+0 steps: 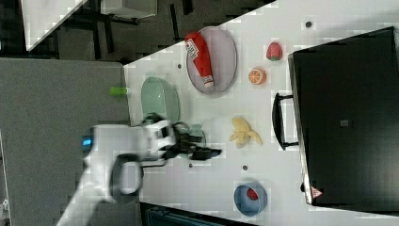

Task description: Pick Banana and place it in mug.

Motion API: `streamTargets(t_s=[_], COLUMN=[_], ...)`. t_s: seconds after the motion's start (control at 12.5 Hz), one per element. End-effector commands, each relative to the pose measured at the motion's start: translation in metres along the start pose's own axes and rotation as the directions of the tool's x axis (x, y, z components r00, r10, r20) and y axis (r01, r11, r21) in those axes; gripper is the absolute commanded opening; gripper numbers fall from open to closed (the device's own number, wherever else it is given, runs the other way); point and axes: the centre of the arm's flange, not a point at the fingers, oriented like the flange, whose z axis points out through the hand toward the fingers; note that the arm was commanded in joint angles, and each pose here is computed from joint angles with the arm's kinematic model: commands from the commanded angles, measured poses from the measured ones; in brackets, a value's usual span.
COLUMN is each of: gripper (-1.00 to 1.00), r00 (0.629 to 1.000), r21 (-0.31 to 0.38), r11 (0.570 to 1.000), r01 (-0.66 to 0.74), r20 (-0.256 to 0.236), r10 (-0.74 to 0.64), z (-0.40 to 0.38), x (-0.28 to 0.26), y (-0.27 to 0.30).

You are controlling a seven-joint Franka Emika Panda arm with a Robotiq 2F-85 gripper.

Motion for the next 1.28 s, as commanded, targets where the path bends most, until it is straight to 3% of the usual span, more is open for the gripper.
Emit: streamTargets(t_s=[0.08,0.4,0.56,0.8,0.96,1.04,1.28], gripper=[1.00,1.00,1.00,1.00,1.00,0.93,0.16], r00=[0.967,0.942,0.941,0.941,0.940,0.938,0.938], r21=[0.009,-0.002,-0.001,-0.001,0.001,0.002,0.005], r11=[0.970,0.942,0.942,0.942,0.943,0.942,0.944], r01=[0.243,0.334,0.334,0.336,0.334,0.336,0.330], r20=[-0.084,-0.042,-0.059,-0.046,-0.082,-0.092,-0.109], r10=[-0.242,-0.334,-0.334,-0.336,-0.332,-0.334,-0.328], z=[0.010,0.080,0.105,0.137,0.150,0.153,0.153], x=[0.006,0.016,0.020,0.020,0.024,0.023,0.023], y=[-0.011,-0.013,-0.015,-0.017,-0.018,-0.019,-0.019])
